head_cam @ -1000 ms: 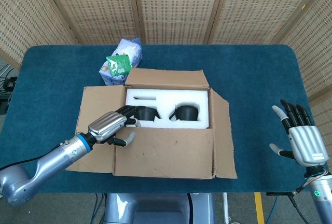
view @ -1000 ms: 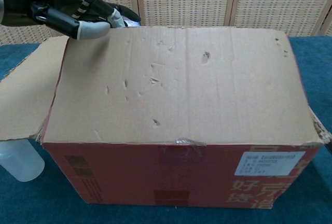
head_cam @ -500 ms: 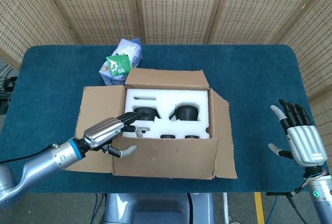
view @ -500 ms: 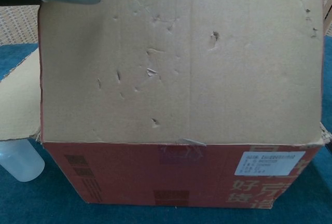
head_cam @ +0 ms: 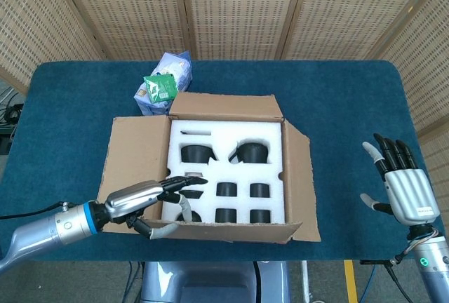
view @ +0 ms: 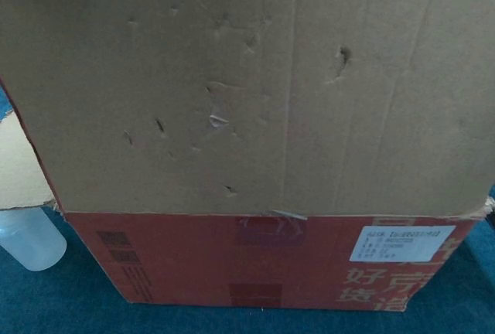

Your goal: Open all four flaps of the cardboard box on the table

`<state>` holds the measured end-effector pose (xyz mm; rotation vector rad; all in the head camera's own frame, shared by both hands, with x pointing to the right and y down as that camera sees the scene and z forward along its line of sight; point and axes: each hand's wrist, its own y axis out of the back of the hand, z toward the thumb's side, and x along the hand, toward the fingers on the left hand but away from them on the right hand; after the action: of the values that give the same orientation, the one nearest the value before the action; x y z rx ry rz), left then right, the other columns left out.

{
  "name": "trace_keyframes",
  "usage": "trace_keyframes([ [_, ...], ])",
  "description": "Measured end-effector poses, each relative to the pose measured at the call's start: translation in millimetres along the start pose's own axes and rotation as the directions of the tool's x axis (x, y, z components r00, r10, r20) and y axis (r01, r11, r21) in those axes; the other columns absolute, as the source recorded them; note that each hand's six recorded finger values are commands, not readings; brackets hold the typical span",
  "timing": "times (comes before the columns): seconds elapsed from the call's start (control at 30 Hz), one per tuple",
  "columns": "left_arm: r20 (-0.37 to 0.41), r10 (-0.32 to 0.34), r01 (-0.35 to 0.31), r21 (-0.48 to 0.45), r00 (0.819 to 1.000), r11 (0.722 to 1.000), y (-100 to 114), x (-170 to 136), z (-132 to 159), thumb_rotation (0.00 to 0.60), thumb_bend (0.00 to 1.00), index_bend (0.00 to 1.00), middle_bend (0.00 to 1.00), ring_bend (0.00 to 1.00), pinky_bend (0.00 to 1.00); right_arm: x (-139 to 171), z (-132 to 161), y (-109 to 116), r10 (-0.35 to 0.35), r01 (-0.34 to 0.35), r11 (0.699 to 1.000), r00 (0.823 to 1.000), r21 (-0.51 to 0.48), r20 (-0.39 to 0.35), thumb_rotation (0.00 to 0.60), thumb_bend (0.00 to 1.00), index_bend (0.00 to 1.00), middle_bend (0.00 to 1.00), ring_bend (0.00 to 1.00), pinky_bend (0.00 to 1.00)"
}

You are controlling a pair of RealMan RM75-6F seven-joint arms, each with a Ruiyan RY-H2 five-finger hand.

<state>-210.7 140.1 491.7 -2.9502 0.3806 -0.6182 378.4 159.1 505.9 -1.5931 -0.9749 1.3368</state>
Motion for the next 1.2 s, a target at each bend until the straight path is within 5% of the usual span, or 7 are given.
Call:
trace_keyframes([
  [0.4, 0.040, -0.195, 0.196, -0.029, 0.980, 0.980, -30, -19, 3, 0.343, 0.46, 0.43, 0.00, 0.00, 0.00, 2, 0, 2, -0.005, 0.005, 1.000, 1.000, 0.000, 0.007, 0.600, 0.05, 0.09, 0.01, 0.00, 0.00],
  [0.67, 0.014, -0.252, 0.252, 0.000, 0.968, 0.968, -42, -26, -2, 0.334, 0.46, 0.43, 0.00, 0.00, 0.00, 3, -1, 2, -0.007, 0.007, 1.000, 1.000, -0.007, 0.008, 0.600, 0.05, 0.09, 0.01, 0.00, 0.00],
  [0.83, -0.002, -0.201, 0.201, 0.050, 0.980, 0.978, -35, -26, -6, 0.332, 0.47, 0.43, 0.00, 0.00, 0.00, 4, -4, 2, -0.010, 0.010, 1.000, 1.000, -0.011, 0.011, 0.600, 0.05, 0.09, 0.01, 0.00, 0.00],
  [1.07, -0.041, -0.041, 0.047, 0.170, 0.998, 0.984, -16, -30, -16, 0.332, 0.49, 0.36, 0.00, 0.00, 0.00, 4, -8, 0, -0.009, 0.009, 1.000, 1.000, -0.016, 0.019, 0.600, 0.05, 0.09, 0.01, 0.00, 0.00],
  [1.2, -0.065, 0.069, -0.051, 0.243, 0.995, 0.969, -5, -37, -25, 0.436, 0.48, 0.32, 0.00, 0.00, 0.00, 3, -11, -1, -0.008, 0.009, 1.000, 1.000, -0.016, 0.026, 0.600, 0.06, 0.09, 0.01, 0.00, 0.00],
])
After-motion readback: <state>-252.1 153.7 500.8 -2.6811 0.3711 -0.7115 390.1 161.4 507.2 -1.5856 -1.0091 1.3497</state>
